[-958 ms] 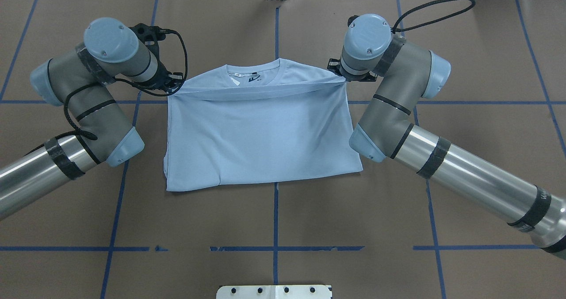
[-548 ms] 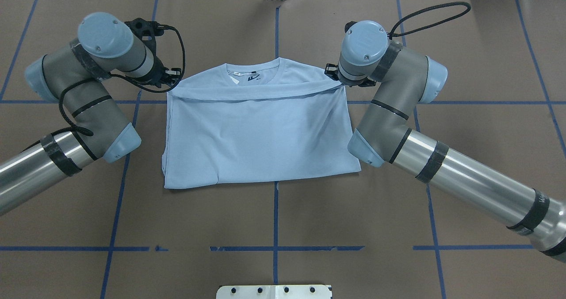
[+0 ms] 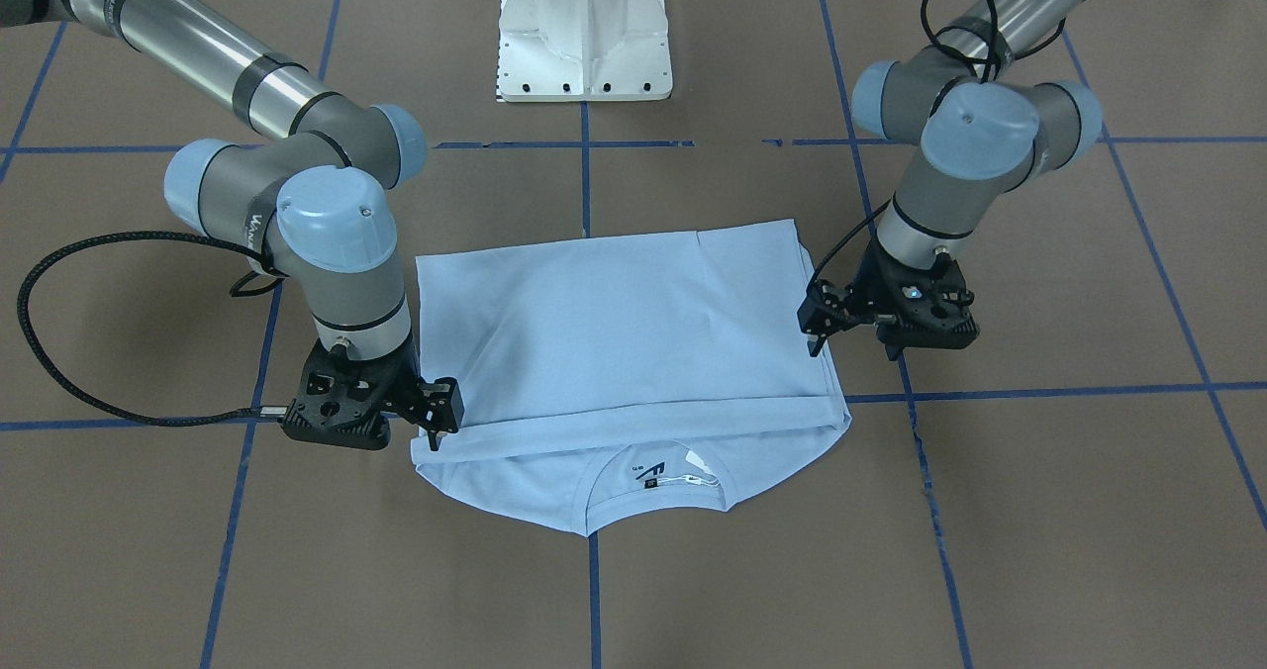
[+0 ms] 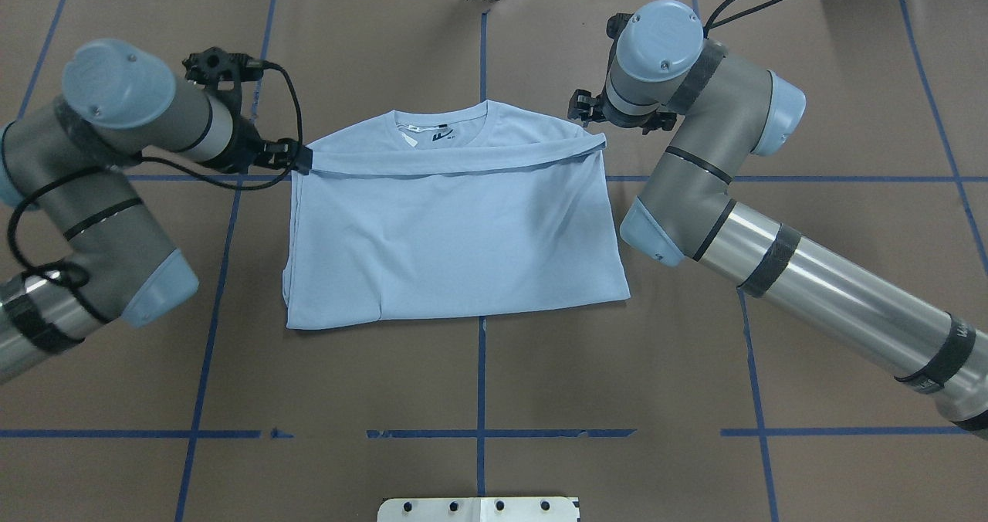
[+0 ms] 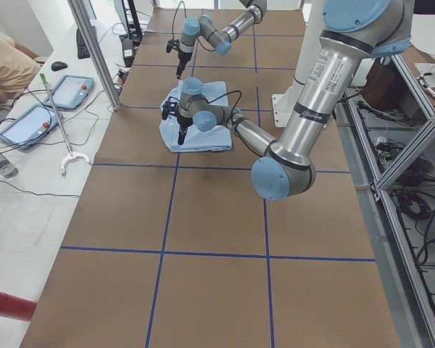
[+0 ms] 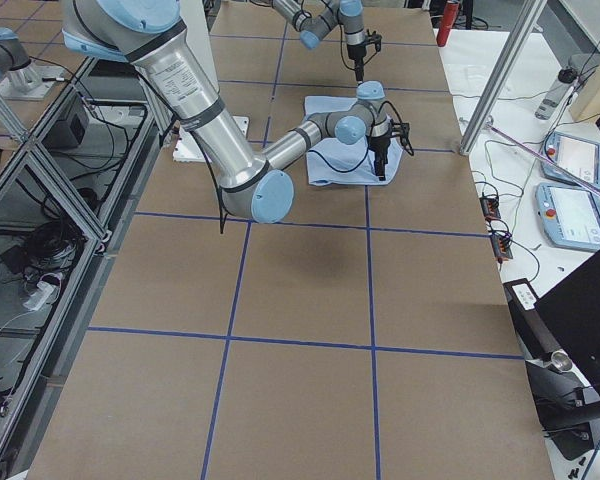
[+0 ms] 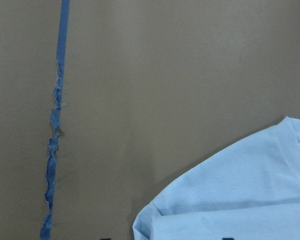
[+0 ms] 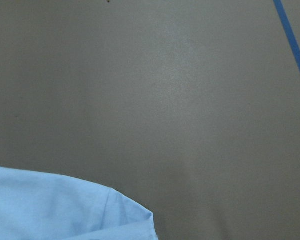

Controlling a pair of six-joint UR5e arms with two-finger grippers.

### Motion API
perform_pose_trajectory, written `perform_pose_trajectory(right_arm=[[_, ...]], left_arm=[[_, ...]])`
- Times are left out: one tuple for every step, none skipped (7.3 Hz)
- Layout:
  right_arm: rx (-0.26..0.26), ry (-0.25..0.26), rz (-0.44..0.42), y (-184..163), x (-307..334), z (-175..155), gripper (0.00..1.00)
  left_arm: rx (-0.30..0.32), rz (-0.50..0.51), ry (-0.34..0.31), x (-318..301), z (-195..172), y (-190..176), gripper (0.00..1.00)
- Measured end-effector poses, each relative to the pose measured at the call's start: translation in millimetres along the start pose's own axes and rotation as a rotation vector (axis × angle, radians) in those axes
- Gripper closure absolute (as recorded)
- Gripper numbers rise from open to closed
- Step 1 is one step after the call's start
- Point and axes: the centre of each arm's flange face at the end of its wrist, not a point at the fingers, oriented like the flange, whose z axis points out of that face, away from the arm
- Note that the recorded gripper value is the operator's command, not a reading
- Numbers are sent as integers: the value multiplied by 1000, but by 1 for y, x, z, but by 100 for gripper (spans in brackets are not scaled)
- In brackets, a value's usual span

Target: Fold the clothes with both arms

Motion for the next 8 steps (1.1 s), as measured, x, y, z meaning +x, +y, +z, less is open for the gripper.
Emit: perform_pose_trajectory(right_arm=[[-1, -4, -3, -1, 0, -2, 0], [-1, -6, -4, -1, 0, -3, 0], [0, -9, -5, -1, 0, -4, 0], [2, -14, -6, 0, -1, -7, 0], [3, -17, -7, 0, -1, -8, 0], [3, -19, -8, 1, -1, -9, 0], [3, -19, -9, 1, -1, -9, 0], [4, -19, -9, 1, -1, -10, 0]], left_arm=[[-30, -18, 27, -3, -9, 42, 4], [-58, -50, 52, -1, -12, 79, 34], [-78, -84, 57, 8, -6, 111, 55], [-90, -111, 51, 18, 3, 136, 56], [-100, -123, 45, 23, 10, 149, 56], [-105, -128, 42, 25, 14, 155, 56], [-110, -128, 42, 27, 16, 159, 57], [-117, -125, 42, 30, 18, 163, 58]])
